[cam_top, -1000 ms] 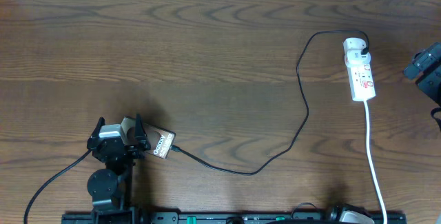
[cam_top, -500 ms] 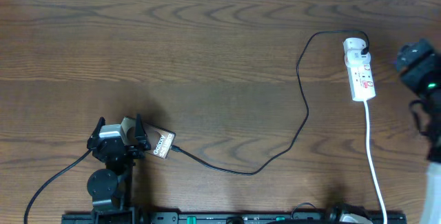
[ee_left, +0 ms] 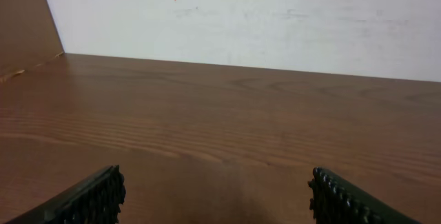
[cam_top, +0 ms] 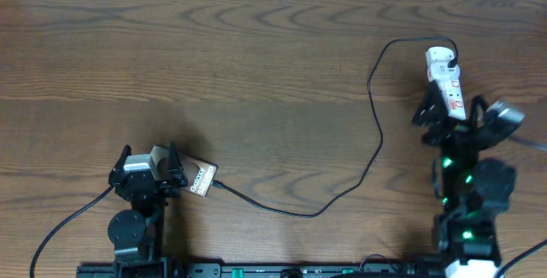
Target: Plug charger to phone and switch on socket
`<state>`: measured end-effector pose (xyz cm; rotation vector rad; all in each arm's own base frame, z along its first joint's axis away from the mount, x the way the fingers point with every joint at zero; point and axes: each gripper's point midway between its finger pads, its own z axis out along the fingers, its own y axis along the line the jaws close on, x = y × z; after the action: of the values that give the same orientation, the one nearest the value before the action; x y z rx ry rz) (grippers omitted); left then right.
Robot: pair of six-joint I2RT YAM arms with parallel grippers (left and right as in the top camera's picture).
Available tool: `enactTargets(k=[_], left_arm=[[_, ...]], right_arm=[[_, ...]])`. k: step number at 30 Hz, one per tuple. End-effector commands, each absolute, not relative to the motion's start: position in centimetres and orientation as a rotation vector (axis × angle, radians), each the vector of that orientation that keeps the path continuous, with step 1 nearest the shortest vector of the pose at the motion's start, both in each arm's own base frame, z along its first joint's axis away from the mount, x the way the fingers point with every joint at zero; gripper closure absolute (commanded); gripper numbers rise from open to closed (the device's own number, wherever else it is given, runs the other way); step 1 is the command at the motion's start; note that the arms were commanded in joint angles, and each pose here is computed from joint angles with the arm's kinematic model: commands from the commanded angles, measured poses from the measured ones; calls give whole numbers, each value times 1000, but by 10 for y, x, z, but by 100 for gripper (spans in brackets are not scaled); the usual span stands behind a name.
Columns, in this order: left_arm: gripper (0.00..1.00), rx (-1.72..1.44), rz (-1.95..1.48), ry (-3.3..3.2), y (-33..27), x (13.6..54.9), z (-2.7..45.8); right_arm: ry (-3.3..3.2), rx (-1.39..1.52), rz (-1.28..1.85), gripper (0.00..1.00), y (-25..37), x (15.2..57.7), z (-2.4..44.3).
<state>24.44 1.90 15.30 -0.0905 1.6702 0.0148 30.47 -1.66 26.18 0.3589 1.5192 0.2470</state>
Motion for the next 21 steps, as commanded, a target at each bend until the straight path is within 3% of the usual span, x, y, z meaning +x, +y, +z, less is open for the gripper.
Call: enactTargets(k=[1, 11, 21], left_arm=[[15, -73, -3, 1718, 15, 244, 138], [15, -73, -3, 1717, 15, 244, 138], [15, -73, -3, 1717, 15, 244, 138]], right_arm=[[1528, 229, 162, 1, -7, 293, 239], [1543, 197, 136, 1, -3, 264, 182], [1642, 194, 79, 1, -7, 246, 155]])
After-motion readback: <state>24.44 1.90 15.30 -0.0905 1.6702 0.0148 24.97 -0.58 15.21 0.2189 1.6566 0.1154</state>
